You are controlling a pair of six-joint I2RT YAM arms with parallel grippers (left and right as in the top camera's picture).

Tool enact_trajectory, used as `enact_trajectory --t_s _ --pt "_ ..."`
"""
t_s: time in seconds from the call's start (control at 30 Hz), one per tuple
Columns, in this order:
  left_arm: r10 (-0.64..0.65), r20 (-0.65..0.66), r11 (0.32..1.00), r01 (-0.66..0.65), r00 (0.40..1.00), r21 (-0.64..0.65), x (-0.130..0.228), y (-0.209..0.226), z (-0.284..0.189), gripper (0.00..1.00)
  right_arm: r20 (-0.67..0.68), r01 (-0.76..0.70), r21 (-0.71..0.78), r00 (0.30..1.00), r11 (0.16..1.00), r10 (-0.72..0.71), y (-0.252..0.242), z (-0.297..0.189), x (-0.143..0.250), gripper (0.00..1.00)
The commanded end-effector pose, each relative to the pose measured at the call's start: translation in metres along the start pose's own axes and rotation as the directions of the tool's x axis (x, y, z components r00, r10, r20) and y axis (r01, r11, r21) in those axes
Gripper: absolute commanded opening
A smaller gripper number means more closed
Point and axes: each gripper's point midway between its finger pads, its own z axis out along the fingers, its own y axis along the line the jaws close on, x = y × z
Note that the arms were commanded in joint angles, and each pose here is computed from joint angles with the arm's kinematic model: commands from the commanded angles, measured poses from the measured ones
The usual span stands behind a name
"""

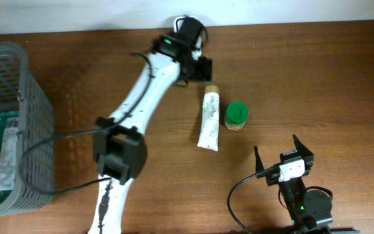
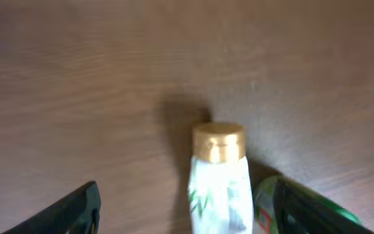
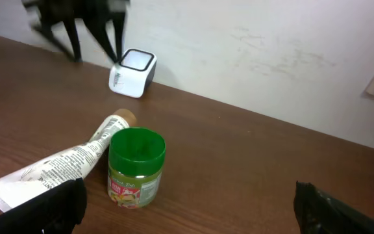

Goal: Scan the item barcode
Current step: 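Place the white tube on the table left of the jar, then reach into the basket and grasp the green packet with the left gripper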

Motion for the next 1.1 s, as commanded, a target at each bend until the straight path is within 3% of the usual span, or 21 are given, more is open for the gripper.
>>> enact_trajectory --t_s 0.0,0.2,0.3,0.37,0.5,0.63,0.73,0.8,0.9,1.0,1.07 --pt "0.068 0.237 0.997 -0.073 0.969 0.014 -0.051 0.012 -0.120 0.82 0.001 -0.010 -0.015 1.000 1.000 0.010 0.003 0.000 0.001 0.99" --pt "-0.005 0.439 0.952 0.139 0.898 -0.273 -0.051 0.112 -0.262 0.80 0.000 -0.011 -0.015 1.000 1.000 0.011 0.003 0.000 0.001 0.98" --pt "-0.094 0.528 0.869 0.328 0.844 -0.371 -0.033 0.176 -0.320 0.77 0.001 -0.010 -0.015 1.000 1.000 0.010 0.003 0.000 0.001 0.98" --pt "-0.202 0.585 0.796 0.480 0.785 -0.369 -0.021 0.226 -0.344 0.78 0.001 -0.011 -0.015 1.000 1.000 0.011 0.003 0.000 0.001 0.98" --pt "-0.445 0.638 0.562 0.751 0.628 -0.347 0.029 0.328 -0.364 0.77 0.000 -0.010 -0.015 1.000 1.000 0.010 0.003 0.000 0.001 0.98" --pt "-0.549 0.625 0.401 0.831 0.556 -0.387 0.078 0.393 -0.365 0.78 0.001 -0.010 -0.015 1.000 1.000 0.010 0.003 0.000 0.001 0.98" --pt "-0.655 0.549 0.256 0.836 0.520 -0.486 0.136 0.439 -0.336 0.80 0.001 -0.010 -0.015 1.000 1.000 0.010 0.003 0.000 0.001 0.98" --pt "-0.697 0.513 0.204 0.824 0.502 -0.529 0.162 0.457 -0.317 0.80 0.001 -0.010 -0.015 1.000 1.000 0.010 0.003 0.000 0.001 0.98" --pt "-0.736 0.382 0.243 0.746 0.558 -0.620 0.206 0.485 -0.273 0.79 0.001 -0.010 -0.015 1.000 1.000 0.010 0.003 0.000 0.001 0.98" --pt "-0.732 0.233 0.346 0.644 0.640 -0.682 0.241 0.498 -0.233 0.78 0.001 -0.010 -0.015 1.000 1.000 0.010 0.003 0.000 0.001 0.98" --pt "-0.692 0.132 0.453 0.570 0.709 -0.686 0.250 0.498 -0.209 0.76 0.001 -0.010 -0.015 1.000 1.000 0.010 0.003 0.000 0.001 0.99"
